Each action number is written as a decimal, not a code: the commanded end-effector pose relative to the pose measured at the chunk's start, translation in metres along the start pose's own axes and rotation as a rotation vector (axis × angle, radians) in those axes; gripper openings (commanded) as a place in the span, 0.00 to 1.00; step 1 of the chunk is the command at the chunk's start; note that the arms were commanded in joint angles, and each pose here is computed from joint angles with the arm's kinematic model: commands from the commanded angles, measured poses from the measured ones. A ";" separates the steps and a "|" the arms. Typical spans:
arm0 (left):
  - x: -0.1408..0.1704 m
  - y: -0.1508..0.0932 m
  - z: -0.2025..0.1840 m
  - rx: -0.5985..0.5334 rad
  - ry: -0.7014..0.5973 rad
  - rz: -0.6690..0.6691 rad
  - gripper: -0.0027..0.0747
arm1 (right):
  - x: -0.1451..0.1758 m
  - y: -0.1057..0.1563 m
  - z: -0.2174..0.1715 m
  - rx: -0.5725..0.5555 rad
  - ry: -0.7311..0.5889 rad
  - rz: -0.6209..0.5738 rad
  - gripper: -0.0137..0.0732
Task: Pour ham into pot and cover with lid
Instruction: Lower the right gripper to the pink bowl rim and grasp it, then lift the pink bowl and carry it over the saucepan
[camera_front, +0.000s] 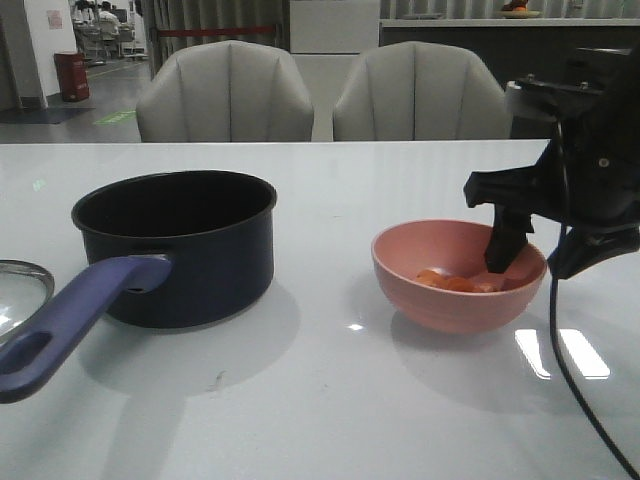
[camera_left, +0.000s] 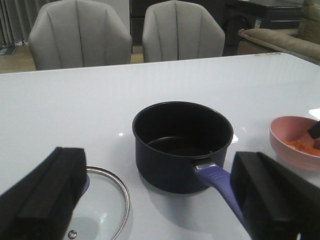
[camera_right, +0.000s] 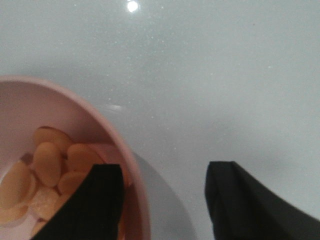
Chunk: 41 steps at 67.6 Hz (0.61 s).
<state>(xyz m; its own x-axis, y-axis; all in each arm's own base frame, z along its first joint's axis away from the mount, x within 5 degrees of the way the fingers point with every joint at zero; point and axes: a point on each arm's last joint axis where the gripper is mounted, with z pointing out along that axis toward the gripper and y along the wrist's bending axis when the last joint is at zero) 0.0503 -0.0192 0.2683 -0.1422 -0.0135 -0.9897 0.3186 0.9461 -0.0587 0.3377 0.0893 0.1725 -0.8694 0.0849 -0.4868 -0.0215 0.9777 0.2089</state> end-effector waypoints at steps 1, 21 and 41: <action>-0.015 -0.001 -0.002 0.009 -0.094 -0.013 0.83 | -0.022 0.008 -0.008 -0.029 -0.063 0.017 0.49; -0.015 -0.001 -0.002 0.009 -0.094 -0.013 0.83 | -0.066 0.033 -0.043 -0.102 -0.130 -0.001 0.32; -0.015 -0.001 -0.002 0.009 -0.094 -0.013 0.83 | -0.091 0.118 -0.087 -0.272 -0.360 -0.210 0.32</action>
<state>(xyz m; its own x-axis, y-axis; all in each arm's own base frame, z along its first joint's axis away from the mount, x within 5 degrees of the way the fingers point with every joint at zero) 0.0503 -0.0193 0.2682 -0.1430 -0.0149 -0.9896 0.3189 0.9459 -0.0603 0.3794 0.1536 0.2603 -0.7671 -0.0161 -0.6413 -0.2354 0.9370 0.2581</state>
